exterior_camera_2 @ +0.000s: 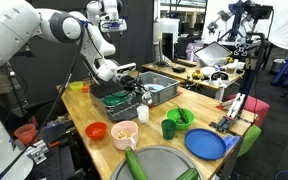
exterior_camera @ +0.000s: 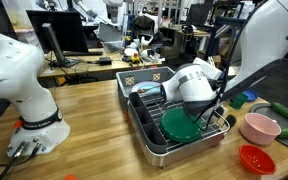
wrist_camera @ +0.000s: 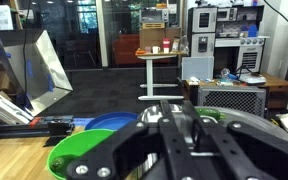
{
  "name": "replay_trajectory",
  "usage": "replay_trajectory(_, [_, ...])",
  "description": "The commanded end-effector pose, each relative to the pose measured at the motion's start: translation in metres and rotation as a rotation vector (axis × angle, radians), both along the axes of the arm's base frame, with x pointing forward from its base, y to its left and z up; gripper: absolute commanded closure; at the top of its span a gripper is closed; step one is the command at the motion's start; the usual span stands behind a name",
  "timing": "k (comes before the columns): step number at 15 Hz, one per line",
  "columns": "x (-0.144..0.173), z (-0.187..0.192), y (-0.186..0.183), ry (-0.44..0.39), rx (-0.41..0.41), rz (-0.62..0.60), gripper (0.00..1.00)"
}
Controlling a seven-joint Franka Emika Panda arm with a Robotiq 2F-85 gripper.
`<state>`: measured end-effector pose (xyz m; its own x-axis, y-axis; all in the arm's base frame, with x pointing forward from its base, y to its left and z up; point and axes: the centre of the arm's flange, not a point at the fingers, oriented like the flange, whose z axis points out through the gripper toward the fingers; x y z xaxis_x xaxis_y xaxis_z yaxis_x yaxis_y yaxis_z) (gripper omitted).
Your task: Pour the contents in the silver jug into the white mug
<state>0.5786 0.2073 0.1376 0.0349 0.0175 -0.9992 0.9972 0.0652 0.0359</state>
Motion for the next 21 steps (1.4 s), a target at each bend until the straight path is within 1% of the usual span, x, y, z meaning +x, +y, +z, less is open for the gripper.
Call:
replay_trajectory(1, [0.0058, -0.0018, -0.0017, -0.007, -0.060, 0.000, 0.96])
replay_trajectory(6, [0.0069, -0.0041, -0.0024, -0.014, -0.095, 0.012, 0.96])
replay_trajectory(21, [0.0068, 0.0022, -0.0019, -0.025, -0.137, 0.000, 0.96])
